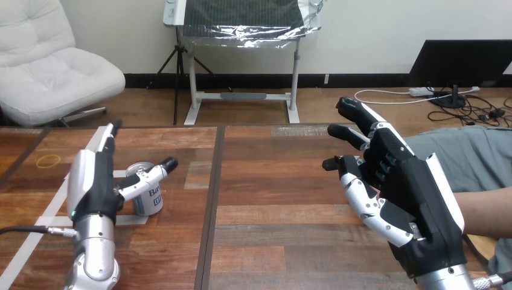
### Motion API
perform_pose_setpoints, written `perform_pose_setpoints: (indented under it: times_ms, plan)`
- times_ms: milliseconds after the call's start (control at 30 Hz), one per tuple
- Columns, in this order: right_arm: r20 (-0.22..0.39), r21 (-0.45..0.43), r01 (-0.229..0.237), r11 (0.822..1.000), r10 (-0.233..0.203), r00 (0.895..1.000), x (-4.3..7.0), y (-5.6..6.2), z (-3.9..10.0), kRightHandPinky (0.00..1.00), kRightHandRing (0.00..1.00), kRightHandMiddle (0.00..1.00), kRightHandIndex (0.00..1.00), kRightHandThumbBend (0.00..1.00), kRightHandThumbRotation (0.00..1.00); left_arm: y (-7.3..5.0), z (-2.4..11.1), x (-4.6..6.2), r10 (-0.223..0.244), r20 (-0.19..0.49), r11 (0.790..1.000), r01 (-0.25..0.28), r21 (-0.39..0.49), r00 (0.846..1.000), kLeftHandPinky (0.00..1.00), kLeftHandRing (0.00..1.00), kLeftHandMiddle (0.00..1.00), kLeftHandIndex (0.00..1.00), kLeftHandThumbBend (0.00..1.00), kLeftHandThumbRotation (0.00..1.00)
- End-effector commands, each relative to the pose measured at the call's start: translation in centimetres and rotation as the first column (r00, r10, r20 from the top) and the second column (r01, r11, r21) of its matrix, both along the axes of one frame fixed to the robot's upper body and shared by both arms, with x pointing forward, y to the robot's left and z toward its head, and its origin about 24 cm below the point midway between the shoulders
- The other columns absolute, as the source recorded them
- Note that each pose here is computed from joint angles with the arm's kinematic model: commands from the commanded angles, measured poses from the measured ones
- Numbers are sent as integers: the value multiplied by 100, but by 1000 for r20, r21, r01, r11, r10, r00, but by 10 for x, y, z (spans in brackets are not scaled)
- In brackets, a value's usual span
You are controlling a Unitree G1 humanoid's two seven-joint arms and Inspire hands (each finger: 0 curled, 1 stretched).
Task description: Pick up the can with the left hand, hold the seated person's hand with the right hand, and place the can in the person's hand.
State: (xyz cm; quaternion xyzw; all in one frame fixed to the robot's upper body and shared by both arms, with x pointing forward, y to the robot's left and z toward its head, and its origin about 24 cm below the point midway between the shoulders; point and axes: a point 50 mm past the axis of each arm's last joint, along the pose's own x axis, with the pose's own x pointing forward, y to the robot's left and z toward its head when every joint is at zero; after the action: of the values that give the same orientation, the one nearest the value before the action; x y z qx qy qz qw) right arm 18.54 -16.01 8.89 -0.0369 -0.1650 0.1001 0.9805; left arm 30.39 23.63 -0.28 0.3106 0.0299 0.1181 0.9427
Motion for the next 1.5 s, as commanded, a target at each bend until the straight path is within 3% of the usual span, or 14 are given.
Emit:
perform_pose_setpoints:
  times_ms: [0, 700, 1467]
  plan:
    - [83, 5, -11, 1000, 11, 997, 9, 1, 14, 64, 86, 93, 88, 19, 9, -1, 29, 24, -38, 54, 999, 36, 31, 998, 84, 91, 93, 92, 93, 46]
    - [79, 0, -10, 1000, 10, 997, 10, 1, 16, 65, 86, 93, 88, 20, 11, -3, 27, 31, -90, -76, 994, 94, 52, 993, 83, 90, 92, 90, 98, 50]
    - [76, -10, -16, 1000, 16, 997, 10, 1, 17, 66, 86, 92, 88, 20, 13, -4, 23, 34, -79, -126, 991, 91, 98, 989, 81, 88, 91, 89, 98, 50]
